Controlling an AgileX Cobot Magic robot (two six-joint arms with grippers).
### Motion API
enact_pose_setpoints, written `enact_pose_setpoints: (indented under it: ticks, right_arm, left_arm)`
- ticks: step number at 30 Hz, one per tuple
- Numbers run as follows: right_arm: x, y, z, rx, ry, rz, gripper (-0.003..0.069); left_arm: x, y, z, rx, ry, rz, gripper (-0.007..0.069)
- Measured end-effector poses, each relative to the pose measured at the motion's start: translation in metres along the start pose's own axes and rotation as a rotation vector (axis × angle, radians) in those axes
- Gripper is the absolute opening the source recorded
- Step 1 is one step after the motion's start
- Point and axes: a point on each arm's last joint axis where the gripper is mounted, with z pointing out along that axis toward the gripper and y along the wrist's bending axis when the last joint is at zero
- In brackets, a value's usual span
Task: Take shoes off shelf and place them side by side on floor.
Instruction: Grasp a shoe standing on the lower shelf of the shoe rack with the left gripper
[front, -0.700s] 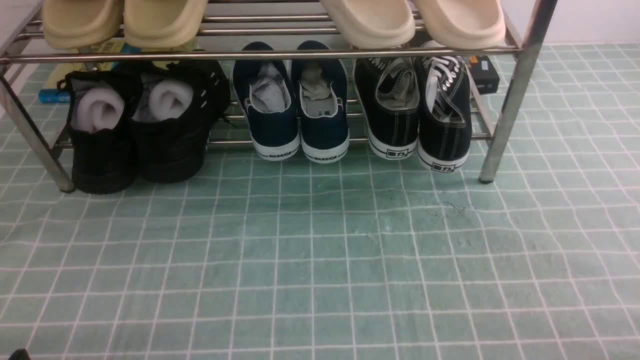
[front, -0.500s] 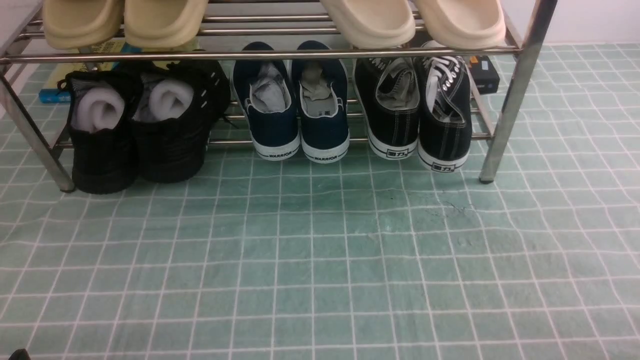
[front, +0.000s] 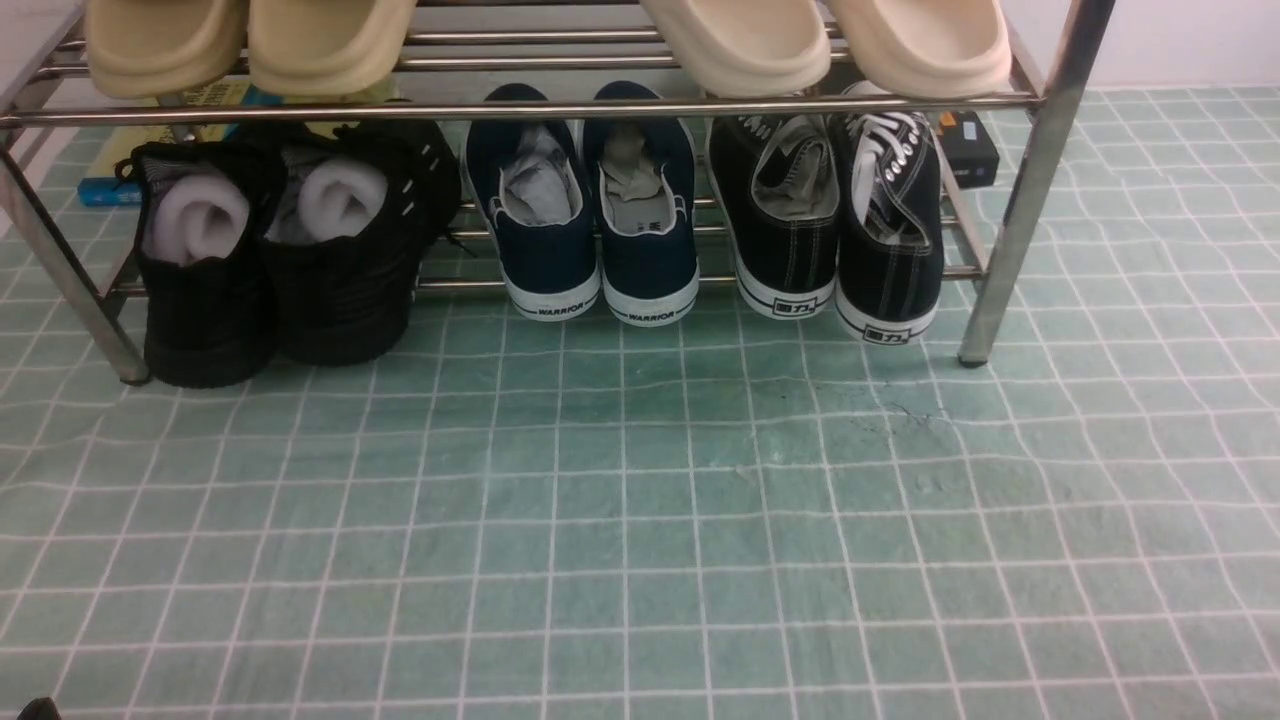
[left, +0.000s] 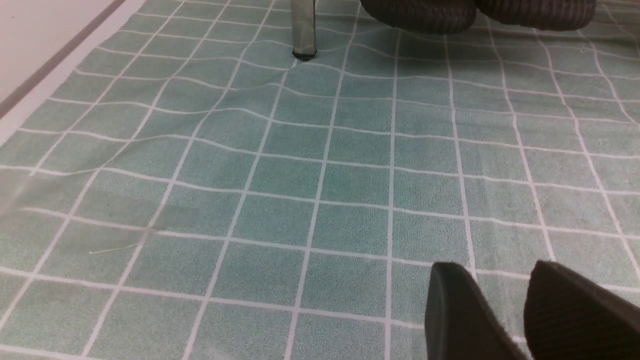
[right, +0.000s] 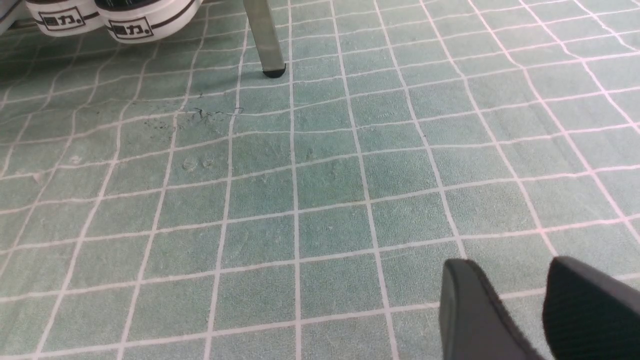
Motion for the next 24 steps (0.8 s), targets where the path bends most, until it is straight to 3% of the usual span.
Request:
enact_pose_setpoints:
  ticks: [12, 14, 16, 17, 20, 24]
  right_arm:
    - [0.000, 0.000, 0.000, 0.000, 0.000, 0.001, 0.0239]
    - [0.000, 0.003, 0.000, -0.035, 0.004, 0.134, 0.0239]
    - [0.001, 0.007, 0.000, -0.079, 0.014, 0.300, 0.0239]
    - [0.001, 0.007, 0.000, -0.079, 0.014, 0.300, 0.0239]
    - [0.001, 0.013, 0.000, -0.145, 0.035, 0.529, 0.0239]
    - [0.001, 0.016, 0.000, -0.177, 0.049, 0.617, 0.0239]
  left_arm:
    - [0.000, 0.000, 0.000, 0.000, 0.000, 0.000, 0.0240]
    - [0.000, -0.001, 0.000, 0.006, -0.001, -0.034, 0.0240]
    - [0.000, -0.003, 0.000, 0.030, -0.001, -0.158, 0.0240]
    - [0.000, -0.003, 0.000, 0.033, 0.000, -0.174, 0.0240]
    - [0.000, -0.008, 0.000, 0.085, 0.019, -0.476, 0.0240]
    - [0.000, -0.012, -0.001, 0.124, 0.043, -0.735, 0.0240]
